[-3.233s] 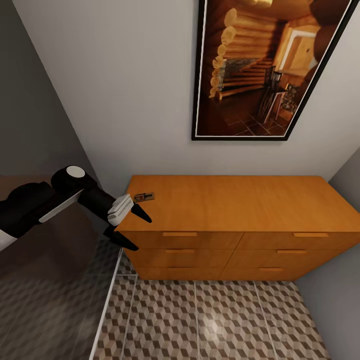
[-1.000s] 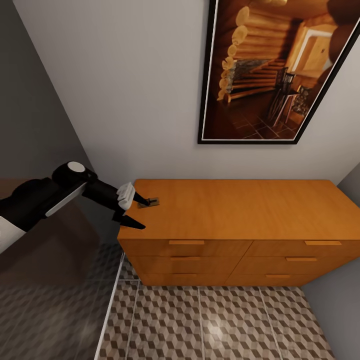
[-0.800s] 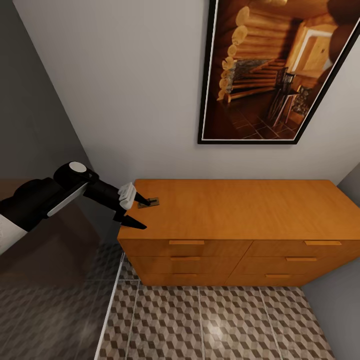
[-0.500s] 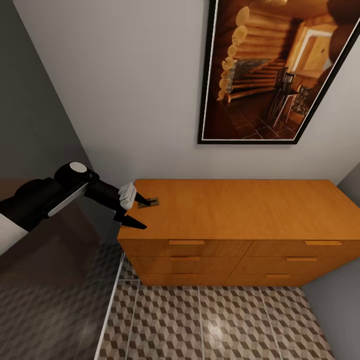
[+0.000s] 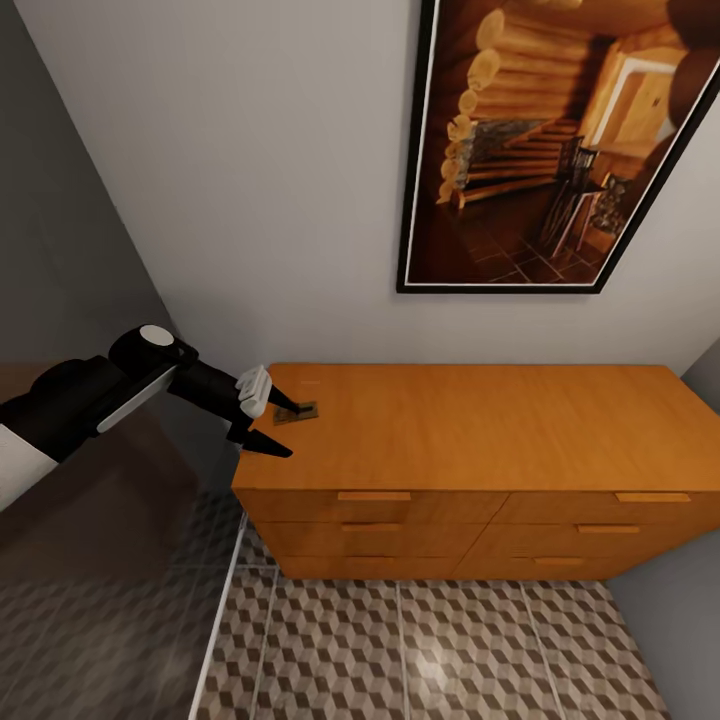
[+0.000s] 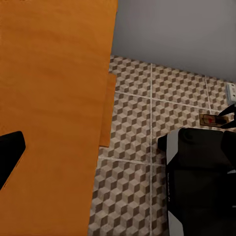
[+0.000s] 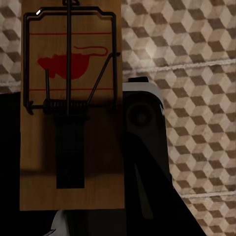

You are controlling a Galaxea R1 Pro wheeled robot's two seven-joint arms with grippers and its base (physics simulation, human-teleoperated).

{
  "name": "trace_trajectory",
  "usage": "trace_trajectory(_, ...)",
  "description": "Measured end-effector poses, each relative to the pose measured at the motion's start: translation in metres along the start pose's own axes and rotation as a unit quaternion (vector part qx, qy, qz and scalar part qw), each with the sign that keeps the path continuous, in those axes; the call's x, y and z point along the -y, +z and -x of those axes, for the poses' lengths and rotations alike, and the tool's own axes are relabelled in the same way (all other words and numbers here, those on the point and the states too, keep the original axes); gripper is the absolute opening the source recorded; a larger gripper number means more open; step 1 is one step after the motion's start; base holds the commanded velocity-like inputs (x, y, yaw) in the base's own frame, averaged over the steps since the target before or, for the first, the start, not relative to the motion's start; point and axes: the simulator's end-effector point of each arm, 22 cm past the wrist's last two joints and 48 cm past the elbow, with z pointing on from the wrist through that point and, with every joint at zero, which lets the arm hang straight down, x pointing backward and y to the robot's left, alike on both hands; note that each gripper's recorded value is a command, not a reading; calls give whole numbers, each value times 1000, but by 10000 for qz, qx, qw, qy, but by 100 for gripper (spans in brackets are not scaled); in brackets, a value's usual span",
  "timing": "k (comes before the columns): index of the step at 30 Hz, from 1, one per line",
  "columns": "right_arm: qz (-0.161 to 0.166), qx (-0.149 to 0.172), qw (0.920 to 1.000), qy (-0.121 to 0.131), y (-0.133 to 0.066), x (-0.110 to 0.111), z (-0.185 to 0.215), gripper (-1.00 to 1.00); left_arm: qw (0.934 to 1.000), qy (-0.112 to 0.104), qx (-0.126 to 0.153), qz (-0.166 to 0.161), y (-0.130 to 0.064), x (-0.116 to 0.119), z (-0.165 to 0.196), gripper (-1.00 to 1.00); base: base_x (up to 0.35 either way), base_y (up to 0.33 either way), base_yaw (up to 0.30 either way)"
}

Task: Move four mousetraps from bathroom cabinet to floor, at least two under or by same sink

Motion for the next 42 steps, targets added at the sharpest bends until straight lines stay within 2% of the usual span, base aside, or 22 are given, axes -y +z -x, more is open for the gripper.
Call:
trace_trajectory(6, -17, 111, 9999, -17, 0, 3, 5, -100, 10000, -2, 0, -1, 0, 0, 0, 100, 15, 0, 0)
trace_trajectory(10, -102, 192, 9997, -59, -2, 17, 6, -100, 10000, -3, 0, 0, 0, 0, 0, 100, 1, 0, 0)
trace_trajectory(14, -193, 17, 9998, -104, -12, 32, -22, -100, 10000, -2, -1, 2, 0, 0, -1, 100, 0, 0, 0)
trace_trajectory(18, -234, -143, 9995, -121, -20, 38, -43, -100, 10000, -3, 0, -1, 0, 0, 0, 100, 0, 0, 0)
trace_trajectory(22, -256, -466, 9985, -117, -30, 40, -71, -100, 10000, -1, 0, -3, 0, 0, 0, 100, 0, 0, 0)
trace_trajectory(24, -262, -815, 9963, -113, -36, 41, -94, -100, 10000, 1, 0, -3, 0, 0, 0, 100, 0, 0, 0)
trace_trajectory(27, -275, -1588, 9869, -105, -48, 43, -133, -100, 10000, 1, 0, -4, 0, 0, 0, 100, 0, 0, 0)
trace_trajectory(29, -293, -1879, 9817, -99, -53, 45, -146, -100, 10000, 7, 2, -8, 1, 1, 0, 100, 0, 0, 0)
trace_trajectory(33, -309, -2048, 9783, -85, -56, 46, -153, -100, 10000, 28, 18, -27, 2, 2, 3, 100, 0, 0, 0)
trace_trajectory(42, -265, -2077, 9778, -97, -57, 43, -154, -100, 10000, 53, 27, -46, 4, 3, 5, 100, 0, 0, 0)
